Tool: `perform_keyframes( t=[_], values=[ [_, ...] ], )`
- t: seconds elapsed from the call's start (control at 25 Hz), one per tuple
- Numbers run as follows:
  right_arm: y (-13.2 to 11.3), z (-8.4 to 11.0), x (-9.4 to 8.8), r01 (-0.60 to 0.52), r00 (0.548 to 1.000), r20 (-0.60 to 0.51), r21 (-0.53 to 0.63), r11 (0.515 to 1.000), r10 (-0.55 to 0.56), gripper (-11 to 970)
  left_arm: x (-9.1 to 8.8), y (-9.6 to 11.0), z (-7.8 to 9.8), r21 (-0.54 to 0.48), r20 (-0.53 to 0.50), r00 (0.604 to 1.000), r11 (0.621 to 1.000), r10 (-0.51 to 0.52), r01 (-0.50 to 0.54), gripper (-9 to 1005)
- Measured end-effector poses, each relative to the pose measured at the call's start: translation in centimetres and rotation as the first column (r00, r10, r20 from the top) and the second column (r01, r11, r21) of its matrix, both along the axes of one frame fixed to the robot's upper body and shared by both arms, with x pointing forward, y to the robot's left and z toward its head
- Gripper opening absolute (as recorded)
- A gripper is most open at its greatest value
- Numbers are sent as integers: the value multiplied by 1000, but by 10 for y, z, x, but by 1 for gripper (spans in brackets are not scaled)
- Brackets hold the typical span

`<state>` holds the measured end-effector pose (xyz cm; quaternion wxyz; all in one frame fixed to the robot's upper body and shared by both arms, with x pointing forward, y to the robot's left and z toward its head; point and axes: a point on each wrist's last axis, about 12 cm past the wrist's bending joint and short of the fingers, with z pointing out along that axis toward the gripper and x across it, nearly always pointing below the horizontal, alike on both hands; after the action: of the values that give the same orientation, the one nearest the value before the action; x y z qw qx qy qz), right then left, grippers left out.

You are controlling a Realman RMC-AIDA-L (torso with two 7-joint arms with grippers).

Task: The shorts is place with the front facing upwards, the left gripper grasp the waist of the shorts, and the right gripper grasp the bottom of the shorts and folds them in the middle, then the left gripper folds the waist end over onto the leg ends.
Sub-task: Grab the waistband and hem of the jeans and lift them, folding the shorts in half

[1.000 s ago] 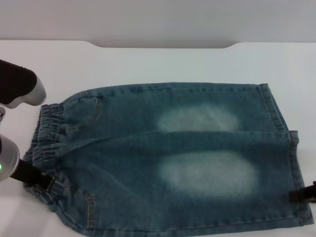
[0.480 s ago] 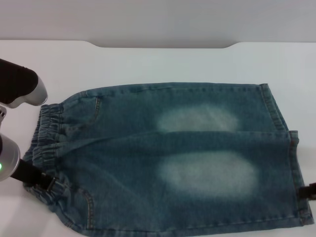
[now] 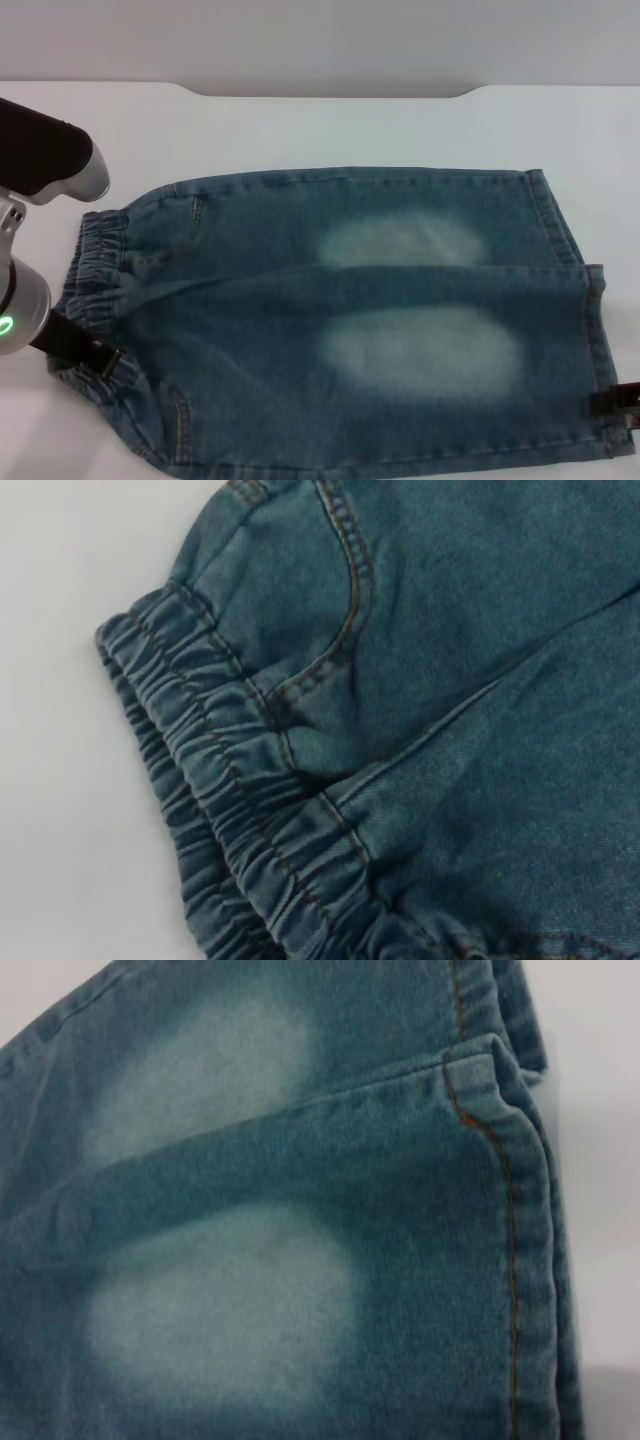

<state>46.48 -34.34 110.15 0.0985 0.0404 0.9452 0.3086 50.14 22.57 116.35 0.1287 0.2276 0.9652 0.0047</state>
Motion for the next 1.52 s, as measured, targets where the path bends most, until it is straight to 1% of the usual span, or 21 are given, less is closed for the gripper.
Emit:
perform_keyframes(
  t=[0.08,0.28,0.56,0.76,1.0,1.52],
  values=[
    [0,-1,0,1,1000,-3,1,1000,-1,467,1,-1,1,1,0,1000,1000,-3,3,35],
    [0,-1,0,4,1000,-6,1,1000,-4,610,2,-3,2,4,1,1000,1000,-10,10,35],
    [2,0,0,10,999,-31,18,1000,-9,609,3,-3,2,5,-2,1000,1000,-12,12,35],
    [0,6,-1,25,999,-24,11,1000,-25,609,3,-3,0,9,-13,1000,1000,-11,11,35],
    [1,7,-2,24,999,-33,12,1000,-24,610,3,-4,-2,12,-20,1000,1000,-16,17,35],
    [-2,2,-9,50,997,-55,18,999,-49,609,3,-5,-2,14,-23,999,1000,-26,26,35]
  ],
)
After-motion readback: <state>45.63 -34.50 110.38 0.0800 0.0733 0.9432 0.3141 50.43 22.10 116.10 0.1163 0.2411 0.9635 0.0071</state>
